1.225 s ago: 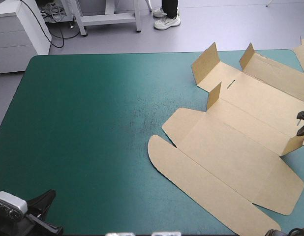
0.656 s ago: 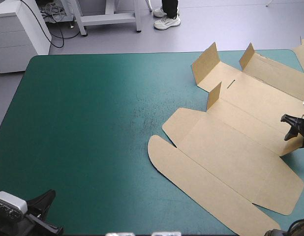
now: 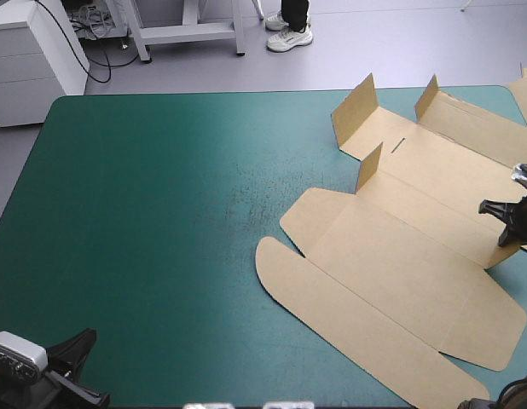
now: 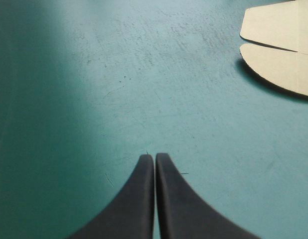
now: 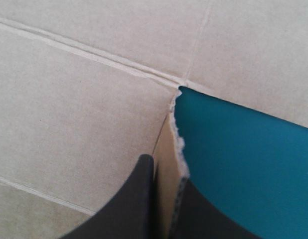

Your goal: Fold the box

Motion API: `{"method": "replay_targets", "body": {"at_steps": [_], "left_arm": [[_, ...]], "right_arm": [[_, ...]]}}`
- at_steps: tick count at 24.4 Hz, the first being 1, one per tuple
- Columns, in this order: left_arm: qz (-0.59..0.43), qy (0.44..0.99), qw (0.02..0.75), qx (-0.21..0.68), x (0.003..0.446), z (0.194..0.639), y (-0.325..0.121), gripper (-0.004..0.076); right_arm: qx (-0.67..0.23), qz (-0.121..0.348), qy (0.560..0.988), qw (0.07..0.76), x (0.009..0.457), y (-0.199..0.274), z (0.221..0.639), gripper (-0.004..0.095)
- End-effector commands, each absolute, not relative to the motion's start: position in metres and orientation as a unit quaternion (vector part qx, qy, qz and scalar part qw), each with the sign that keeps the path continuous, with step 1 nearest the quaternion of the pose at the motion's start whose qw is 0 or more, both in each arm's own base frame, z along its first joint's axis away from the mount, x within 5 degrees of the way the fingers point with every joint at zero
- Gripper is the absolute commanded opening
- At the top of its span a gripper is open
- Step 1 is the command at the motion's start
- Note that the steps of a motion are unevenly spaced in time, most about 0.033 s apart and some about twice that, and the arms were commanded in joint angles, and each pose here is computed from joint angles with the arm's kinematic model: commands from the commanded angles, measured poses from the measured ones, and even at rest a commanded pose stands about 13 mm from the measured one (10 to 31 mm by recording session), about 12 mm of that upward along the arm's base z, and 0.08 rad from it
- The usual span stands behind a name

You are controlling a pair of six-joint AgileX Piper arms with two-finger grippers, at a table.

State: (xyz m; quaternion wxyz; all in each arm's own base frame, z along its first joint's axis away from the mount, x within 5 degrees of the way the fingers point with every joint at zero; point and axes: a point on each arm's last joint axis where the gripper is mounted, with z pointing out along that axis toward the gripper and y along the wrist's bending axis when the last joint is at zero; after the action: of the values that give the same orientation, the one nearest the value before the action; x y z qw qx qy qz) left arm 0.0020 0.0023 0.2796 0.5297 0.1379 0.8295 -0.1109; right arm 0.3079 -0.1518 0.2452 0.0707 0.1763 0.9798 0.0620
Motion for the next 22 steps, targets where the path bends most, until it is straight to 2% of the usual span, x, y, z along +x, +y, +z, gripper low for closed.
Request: {"method": "replay_targets", "body": {"at_steps": [1, 10, 12, 18, 22], "left_arm": [[-0.122, 0.808, 0.560, 0.137, 0.004, 0.292, 0.001, -0.0008], [-0.123, 0.808, 0.560, 0.136, 0.004, 0.292, 0.001, -0.0008], [-0.123, 0.808, 0.560, 0.136, 0.004, 0.292, 0.001, -0.0008], [-0.123, 0.808, 0.560, 0.136, 0.004, 0.292, 0.001, -0.0008], [-0.123, 0.808, 0.560, 0.136, 0.004, 0.292, 0.001, -0.0008]], "right_arm": [[0.095, 0.044, 0.988, 0.116, 0.323, -0.127, 0.277, -0.0012], [-0.045, 0.042, 0.983, 0.173, 0.379, -0.049, 0.316, -0.0012], [-0.099, 0.044, 0.979, 0.176, 0.393, -0.025, 0.323, -0.0012], [-0.175, 0.027, 0.967, 0.181, 0.422, 0.019, 0.315, -0.0018], [-0.269, 0.013, 0.948, 0.169, 0.427, 0.047, 0.304, -0.0018]]}}
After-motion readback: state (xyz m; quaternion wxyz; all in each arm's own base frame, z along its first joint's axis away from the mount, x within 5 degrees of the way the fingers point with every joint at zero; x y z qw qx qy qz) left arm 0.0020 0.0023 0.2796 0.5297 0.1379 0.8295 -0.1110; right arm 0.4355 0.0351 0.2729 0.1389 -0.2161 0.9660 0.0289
